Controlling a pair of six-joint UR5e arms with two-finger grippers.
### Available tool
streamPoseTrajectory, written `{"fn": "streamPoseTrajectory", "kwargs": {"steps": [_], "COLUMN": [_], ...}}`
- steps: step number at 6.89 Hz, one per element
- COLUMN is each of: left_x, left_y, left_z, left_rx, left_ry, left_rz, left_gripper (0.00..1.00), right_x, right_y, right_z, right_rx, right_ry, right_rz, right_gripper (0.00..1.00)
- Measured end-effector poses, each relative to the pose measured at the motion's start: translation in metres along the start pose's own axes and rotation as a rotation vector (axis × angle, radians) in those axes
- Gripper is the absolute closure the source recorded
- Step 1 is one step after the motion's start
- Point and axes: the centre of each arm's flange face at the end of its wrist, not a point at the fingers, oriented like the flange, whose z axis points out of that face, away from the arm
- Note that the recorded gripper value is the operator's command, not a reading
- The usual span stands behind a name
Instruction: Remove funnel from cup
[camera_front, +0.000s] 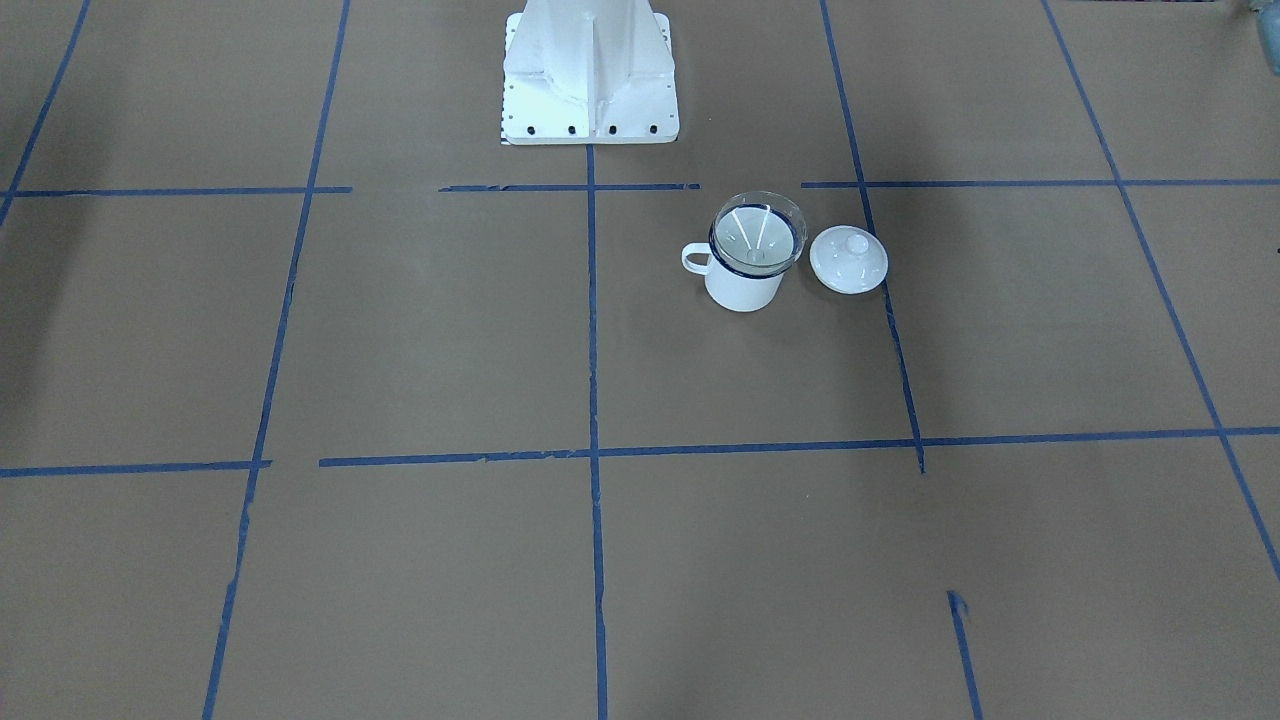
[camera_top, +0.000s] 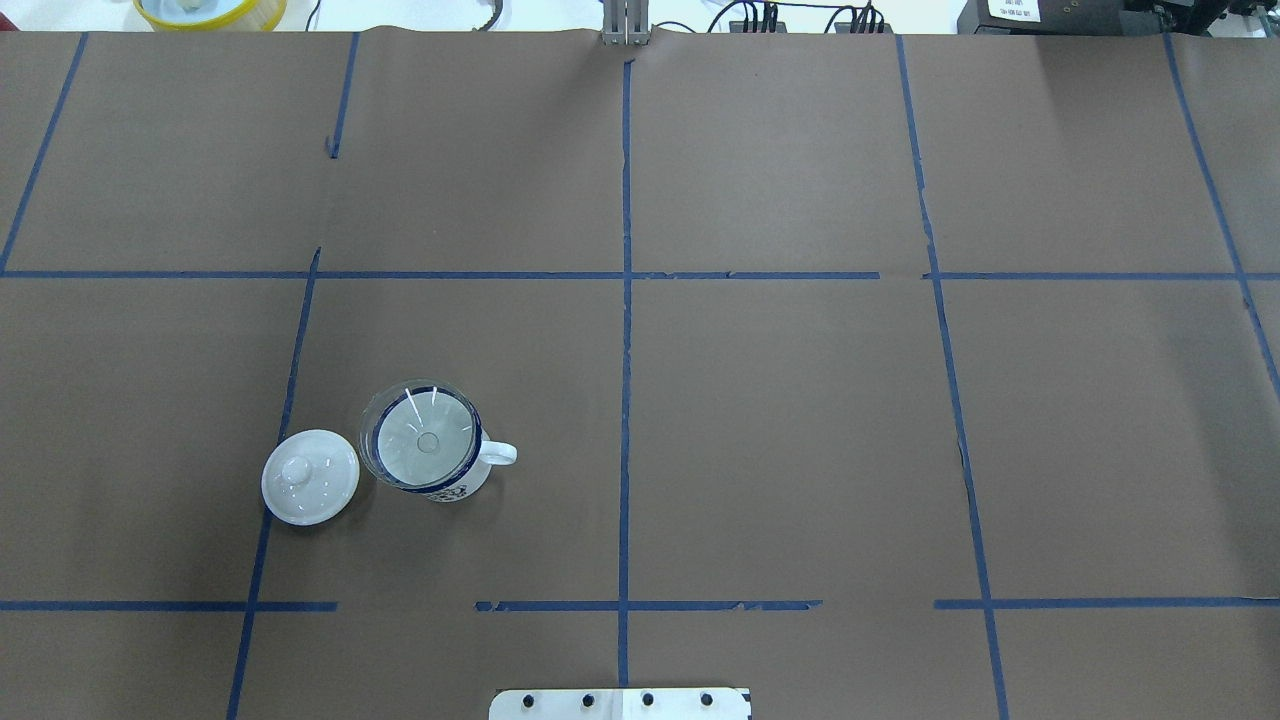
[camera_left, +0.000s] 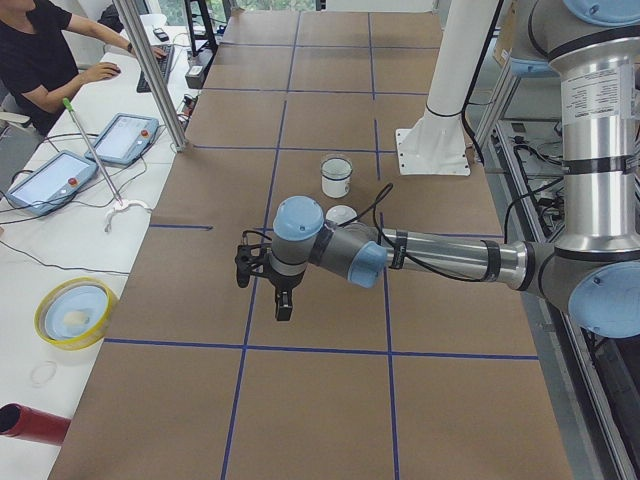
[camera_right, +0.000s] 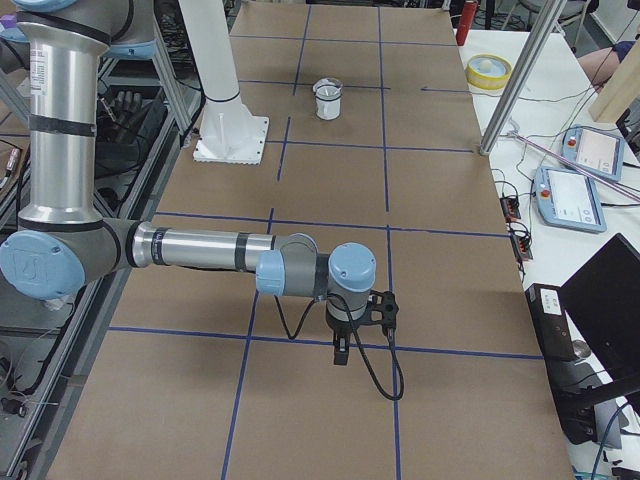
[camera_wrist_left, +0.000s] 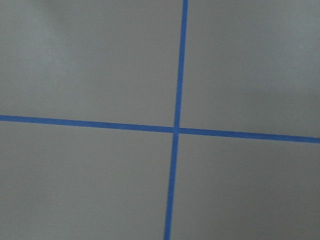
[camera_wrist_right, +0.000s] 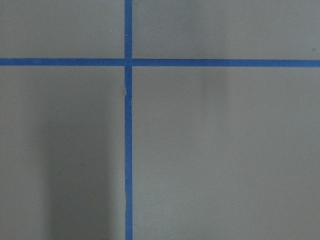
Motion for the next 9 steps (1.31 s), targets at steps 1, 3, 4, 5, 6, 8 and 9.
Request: {"fn": "streamPoseTrajectory", "kwargs": {"steps": [1, 3, 4, 5, 6, 8, 9], "left_x": [0.046, 0.160, 0.221, 0.288, 0.364, 0.470, 0.501], "left_y": [0.005, 0.012, 0.017, 0.023, 0.031, 0.070, 0.093], "left_z": [0.001, 0.012, 0.020, 0.026, 0.028, 0.027, 0.033], "left_rx": [-0.012, -0.075, -0.115, -0.141, -0.142, -0.124, -0.112], "left_ry": [0.030, 0.088, 0.101, 0.082, 0.021, -0.085, -0.113], "left_rz": [-0.101, -0.341, -0.470, -0.593, -0.670, -0.711, -0.730], "left_gripper": [0.00, 0.00, 0.02, 0.02, 0.02, 0.06, 0.08], "right_x": [0.000, 0.000, 0.000, 0.000, 0.000, 0.000, 0.000], "right_y": [0.000, 0.000, 0.000, 0.000, 0.000, 0.000, 0.000], "right_z": [0.000, 0.000, 0.000, 0.000, 0.000, 0.000, 0.000], "right_rx": [0.000, 0.000, 0.000, 0.000, 0.000, 0.000, 0.000], "right_ry": [0.000, 0.000, 0.000, 0.000, 0.000, 0.000, 0.000], "right_rz": [0.000, 0.000, 0.000, 0.000, 0.000, 0.000, 0.000], "right_gripper": [0.00, 0.00, 0.00, 0.00, 0.00, 0.00, 0.00]}}
